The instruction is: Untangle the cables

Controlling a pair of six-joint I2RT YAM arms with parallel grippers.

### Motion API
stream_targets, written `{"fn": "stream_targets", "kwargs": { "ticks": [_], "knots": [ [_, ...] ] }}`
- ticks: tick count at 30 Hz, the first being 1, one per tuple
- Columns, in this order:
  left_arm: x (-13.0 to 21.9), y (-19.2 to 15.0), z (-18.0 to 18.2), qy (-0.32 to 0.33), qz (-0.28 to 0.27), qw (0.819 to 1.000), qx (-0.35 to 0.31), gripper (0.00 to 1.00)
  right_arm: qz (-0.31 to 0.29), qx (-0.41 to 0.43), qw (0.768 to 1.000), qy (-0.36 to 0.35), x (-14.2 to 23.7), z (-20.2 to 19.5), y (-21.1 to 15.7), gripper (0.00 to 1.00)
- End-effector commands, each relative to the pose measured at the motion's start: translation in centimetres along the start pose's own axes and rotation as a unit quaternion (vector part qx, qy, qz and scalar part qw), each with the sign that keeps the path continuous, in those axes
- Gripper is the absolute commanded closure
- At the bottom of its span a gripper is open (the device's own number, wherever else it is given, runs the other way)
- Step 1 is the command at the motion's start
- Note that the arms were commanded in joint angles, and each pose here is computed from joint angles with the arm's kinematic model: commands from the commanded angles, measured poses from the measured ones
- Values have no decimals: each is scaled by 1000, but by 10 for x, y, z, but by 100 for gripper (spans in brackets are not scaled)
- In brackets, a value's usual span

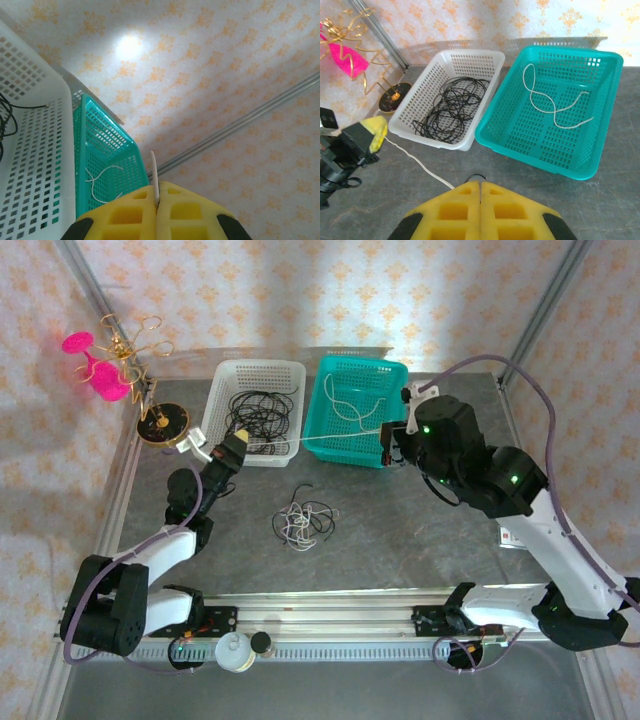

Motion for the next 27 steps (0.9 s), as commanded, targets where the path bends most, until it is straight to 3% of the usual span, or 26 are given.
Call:
{"fn": "stream_targets", "kwargs": {
  "ticks": [1, 8, 14, 19, 20, 22, 23, 25, 27],
  "knots": [
    [-2, 14, -1, 14, -21, 1000, -3, 100, -5, -9, 999, -32, 6, -11, -3, 100],
    [1, 21, -4, 0, -40, 999, 18, 100, -11, -21, 999, -34, 8, -15, -9, 100],
    [7, 24, -12, -22, -49, 998, 31, 100, -30, -49, 998, 7, -6, -8, -17, 100],
    [6, 21, -1, 33, -35, 999, 20, 100, -63, -59, 996, 5, -1, -8, -5, 100],
    [8, 20, 1, 39, -36, 998, 17, 96, -74, -61, 995, 5, 2, -8, -1, 100],
    [13, 19, 1, 39, -39, 998, 14, 59, -90, -58, 994, 10, 5, -6, 7, 100],
    [15, 18, 1, 36, -39, 999, 10, 47, -94, -53, 994, 13, 5, -3, 12, 100],
    [18, 16, 1, 37, -36, 999, 5, 35, -101, -38, 994, 6, 2, 0, 22, 100],
    [21, 14, -1, 35, -30, 999, -1, 33, -103, -20, 994, -7, -5, 5, 32, 100]
  ]
}}
Point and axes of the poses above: each hand's point on the last joint's axis, 136 mm out from that joint toward the fingers, its own x axis back along the fingers, its own z axis along the line the jaws close on, y = z × x, the point moved 7 cm from there along x, back along the fingers, and after that the axes turned 2 degrees about x, right-handed, at the moved point
